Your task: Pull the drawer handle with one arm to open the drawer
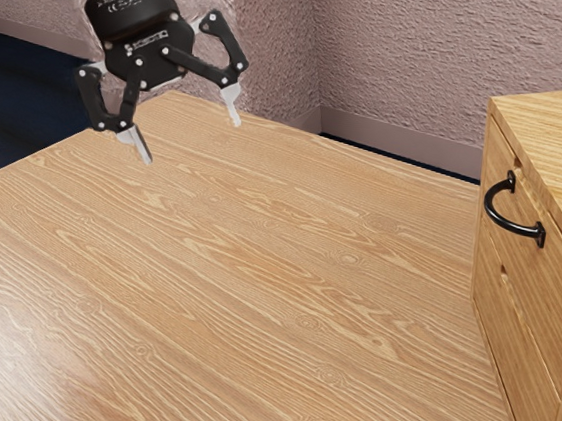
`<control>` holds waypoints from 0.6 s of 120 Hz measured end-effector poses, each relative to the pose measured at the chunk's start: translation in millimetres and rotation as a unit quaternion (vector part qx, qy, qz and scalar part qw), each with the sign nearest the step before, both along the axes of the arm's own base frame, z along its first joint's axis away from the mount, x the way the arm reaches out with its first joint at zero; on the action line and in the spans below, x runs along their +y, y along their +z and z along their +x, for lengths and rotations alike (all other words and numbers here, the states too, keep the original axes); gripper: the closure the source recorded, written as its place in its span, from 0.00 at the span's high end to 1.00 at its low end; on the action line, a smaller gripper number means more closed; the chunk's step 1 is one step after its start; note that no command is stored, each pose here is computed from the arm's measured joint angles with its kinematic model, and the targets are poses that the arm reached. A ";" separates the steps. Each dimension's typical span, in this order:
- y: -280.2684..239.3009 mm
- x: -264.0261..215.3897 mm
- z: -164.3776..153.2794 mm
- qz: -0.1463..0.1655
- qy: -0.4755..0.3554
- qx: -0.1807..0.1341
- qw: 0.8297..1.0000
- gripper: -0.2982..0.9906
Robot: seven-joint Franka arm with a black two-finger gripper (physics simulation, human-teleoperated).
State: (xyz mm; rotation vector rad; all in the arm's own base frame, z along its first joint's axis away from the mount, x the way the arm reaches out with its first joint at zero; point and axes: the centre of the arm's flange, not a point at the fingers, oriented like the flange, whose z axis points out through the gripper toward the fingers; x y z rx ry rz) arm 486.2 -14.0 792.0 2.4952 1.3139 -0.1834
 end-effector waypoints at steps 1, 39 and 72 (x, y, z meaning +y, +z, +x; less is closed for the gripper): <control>-1.3 -1.8 1.5 -0.003 -0.008 -0.002 1.000 0.77; -49.6 -84.4 72.6 -0.022 -0.112 -0.097 0.989 0.77; -62.6 -99.5 112.4 -0.052 -0.132 -0.181 0.973 0.70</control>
